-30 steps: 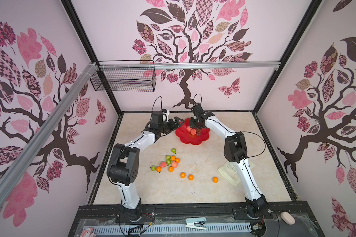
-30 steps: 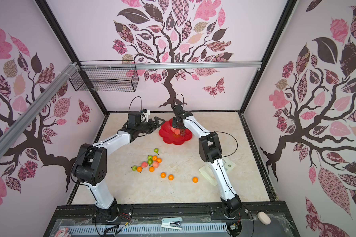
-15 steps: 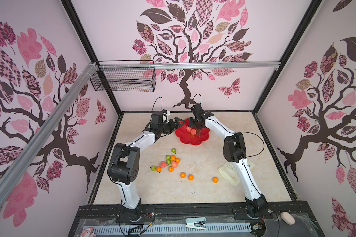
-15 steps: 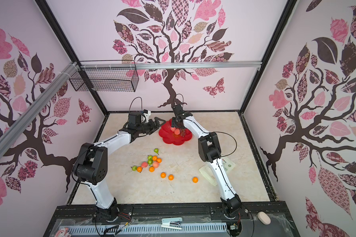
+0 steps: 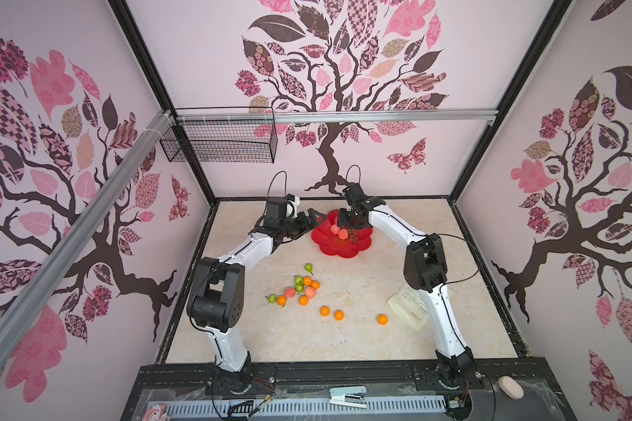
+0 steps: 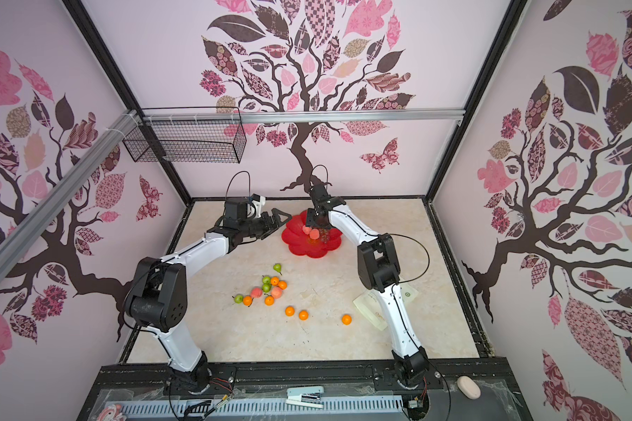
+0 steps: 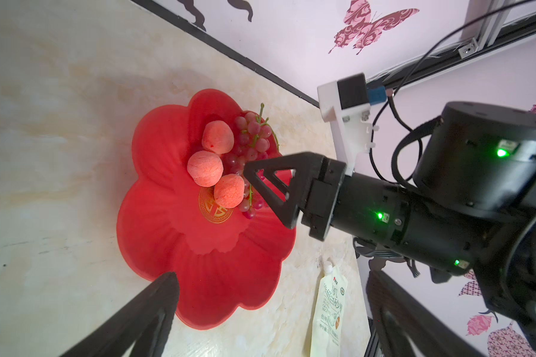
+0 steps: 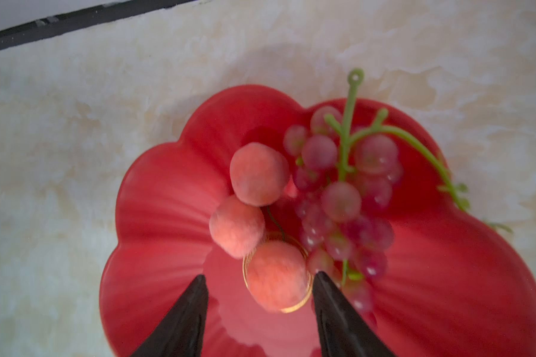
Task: Place and organize the fake fruits in the fruit bowl
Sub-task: 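Lower the peach into the bowl and open the right gripper, then move the right gripper over another pink peach among the pears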
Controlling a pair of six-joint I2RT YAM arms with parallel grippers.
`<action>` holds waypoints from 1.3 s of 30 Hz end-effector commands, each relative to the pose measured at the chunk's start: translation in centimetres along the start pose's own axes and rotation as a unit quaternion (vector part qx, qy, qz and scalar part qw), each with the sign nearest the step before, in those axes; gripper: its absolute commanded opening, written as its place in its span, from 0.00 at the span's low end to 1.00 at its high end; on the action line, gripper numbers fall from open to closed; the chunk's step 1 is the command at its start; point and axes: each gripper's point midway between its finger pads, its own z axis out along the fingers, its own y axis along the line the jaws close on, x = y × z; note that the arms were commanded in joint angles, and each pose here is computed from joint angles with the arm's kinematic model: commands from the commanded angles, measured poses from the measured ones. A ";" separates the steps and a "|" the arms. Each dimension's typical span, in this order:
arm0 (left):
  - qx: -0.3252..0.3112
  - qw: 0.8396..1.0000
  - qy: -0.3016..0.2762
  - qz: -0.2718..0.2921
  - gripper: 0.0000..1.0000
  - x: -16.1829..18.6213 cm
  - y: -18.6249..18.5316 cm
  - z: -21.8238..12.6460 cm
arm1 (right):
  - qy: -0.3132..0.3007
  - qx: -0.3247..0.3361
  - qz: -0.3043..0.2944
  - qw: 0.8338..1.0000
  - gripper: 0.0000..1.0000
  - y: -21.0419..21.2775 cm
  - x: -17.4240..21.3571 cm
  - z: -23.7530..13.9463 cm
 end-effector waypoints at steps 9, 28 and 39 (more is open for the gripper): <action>-0.017 0.996 -0.006 0.090 0.99 1.5 -4.0 -3.3 | -0.064 -0.056 0.005 0.996 0.58 1.1 3.1 -11.3; -0.140 0.988 0.023 0.067 0.98 10.8 -0.8 -13.8 | 0.024 -0.103 0.003 0.994 0.56 5.2 17.7 -12.1; -0.168 0.984 0.019 0.052 0.98 14.0 2.1 -18.8 | 0.050 -0.113 0.057 0.991 0.59 10.0 23.1 -10.0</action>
